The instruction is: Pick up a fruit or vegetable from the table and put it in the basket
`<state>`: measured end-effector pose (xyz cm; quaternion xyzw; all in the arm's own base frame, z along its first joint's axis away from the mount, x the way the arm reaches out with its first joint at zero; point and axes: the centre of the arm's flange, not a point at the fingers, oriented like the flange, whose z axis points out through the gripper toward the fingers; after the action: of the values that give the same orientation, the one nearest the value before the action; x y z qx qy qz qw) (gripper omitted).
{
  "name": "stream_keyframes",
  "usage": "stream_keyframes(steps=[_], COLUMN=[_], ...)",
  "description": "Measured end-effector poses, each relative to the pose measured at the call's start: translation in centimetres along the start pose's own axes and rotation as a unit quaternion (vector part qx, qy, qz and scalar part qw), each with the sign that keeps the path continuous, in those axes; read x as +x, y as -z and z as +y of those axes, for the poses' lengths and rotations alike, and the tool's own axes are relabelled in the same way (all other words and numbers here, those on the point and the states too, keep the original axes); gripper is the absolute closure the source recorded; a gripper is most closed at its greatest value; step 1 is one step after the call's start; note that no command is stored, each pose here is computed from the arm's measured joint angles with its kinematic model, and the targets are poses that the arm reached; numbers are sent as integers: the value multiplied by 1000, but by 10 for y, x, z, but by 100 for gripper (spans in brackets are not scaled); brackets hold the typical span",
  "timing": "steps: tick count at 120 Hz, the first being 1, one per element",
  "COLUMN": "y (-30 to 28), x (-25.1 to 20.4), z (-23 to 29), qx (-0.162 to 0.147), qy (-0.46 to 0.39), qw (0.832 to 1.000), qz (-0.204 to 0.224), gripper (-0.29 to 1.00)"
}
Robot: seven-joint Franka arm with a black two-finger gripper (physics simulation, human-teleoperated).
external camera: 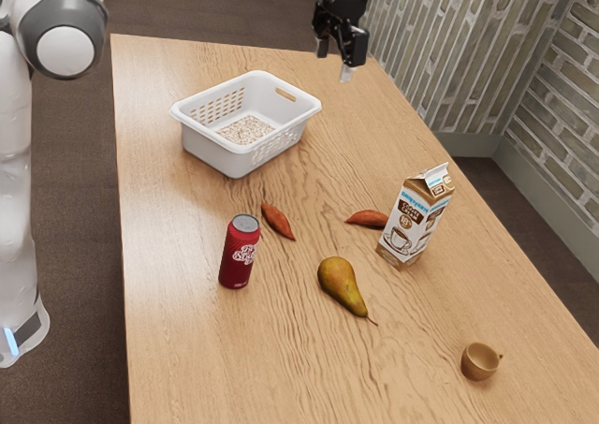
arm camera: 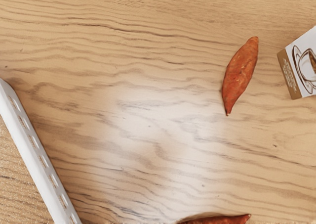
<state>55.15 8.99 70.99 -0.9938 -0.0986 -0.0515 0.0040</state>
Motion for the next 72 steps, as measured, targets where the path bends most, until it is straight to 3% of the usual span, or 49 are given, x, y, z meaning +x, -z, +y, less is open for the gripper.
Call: stream_keyframes(steps=[28,42,52,61,72], y=[1,82,115,103,46], x=[-2,-21,-32,-24,7], z=[17,9,12,21,28], qx=[-2,-4,-24,-39,-42], qy=[-11,-9,-14,-4,50], qw=[1000,998,994,995,997], qz=[-3,70,102,88,33], gripper=[0,0,0,0,0])
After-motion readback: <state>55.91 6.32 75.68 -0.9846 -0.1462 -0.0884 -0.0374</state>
